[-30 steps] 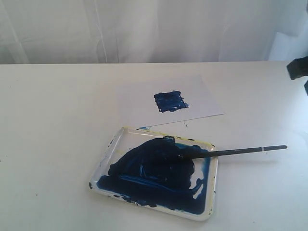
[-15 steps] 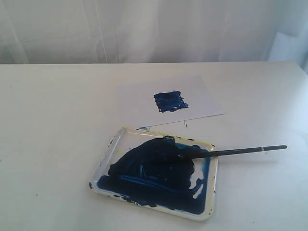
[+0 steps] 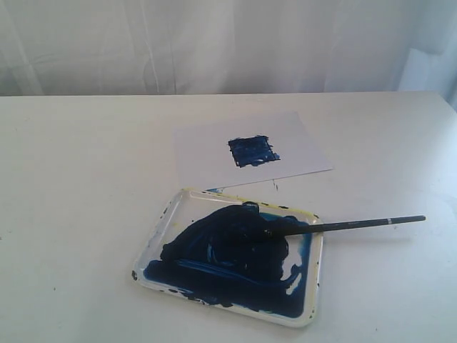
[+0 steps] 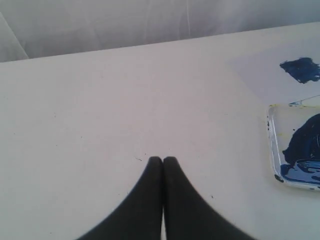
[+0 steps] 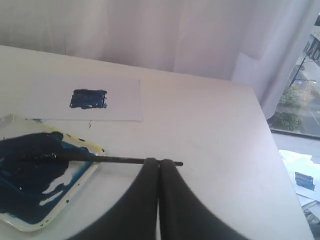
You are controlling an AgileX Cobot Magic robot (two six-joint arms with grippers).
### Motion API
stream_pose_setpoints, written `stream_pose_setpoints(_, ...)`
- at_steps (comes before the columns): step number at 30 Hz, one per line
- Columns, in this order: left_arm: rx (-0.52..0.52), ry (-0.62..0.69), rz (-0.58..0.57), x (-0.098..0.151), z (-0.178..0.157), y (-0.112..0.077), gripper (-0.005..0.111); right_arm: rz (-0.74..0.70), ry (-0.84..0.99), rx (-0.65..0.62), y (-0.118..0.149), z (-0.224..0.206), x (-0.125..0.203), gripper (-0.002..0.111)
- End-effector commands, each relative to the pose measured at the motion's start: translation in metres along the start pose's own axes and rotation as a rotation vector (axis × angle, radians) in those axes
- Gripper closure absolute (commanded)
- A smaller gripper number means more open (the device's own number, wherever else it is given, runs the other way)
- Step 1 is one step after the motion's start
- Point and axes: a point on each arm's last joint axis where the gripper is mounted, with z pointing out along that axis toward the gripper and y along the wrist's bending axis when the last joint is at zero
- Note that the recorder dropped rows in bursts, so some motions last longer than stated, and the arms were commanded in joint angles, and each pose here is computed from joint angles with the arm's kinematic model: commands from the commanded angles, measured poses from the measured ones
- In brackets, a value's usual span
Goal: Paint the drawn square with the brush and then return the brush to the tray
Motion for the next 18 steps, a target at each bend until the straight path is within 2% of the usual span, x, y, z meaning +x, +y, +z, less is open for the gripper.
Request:
stream_pose_setpoints(1,0.003,-0.024,-0.023,0.006,0.007,-0.001,0.107,0.008,0.003,0.017,-0.001,0.016,0.011,0.108)
stream_pose_setpoints(6,-0.063,-0.015,0.021,0.014,0.017,0.005,0.107,0.007,-0.031,0.027,-0.002,0.024,0.013,0.108)
stream_pose_setpoints(11,-0.063,-0.026,0.001,0.027,0.038,0.005,0.107,0.022,-0.152,0.037,-0.003,0.042,0.017,0.108)
stream_pose_setpoints(15,-0.059,-0.113,-0.071,0.034,0.054,0.005,0.107,0.036,-0.249,0.053,-0.005,0.062,0.028,0.108)
stream_pose_setpoints(18,-0.065,-0.201,-0.071,0.038,0.064,0.006,0.107,0.045,-0.302,0.062,-0.005,0.069,0.034,0.108)
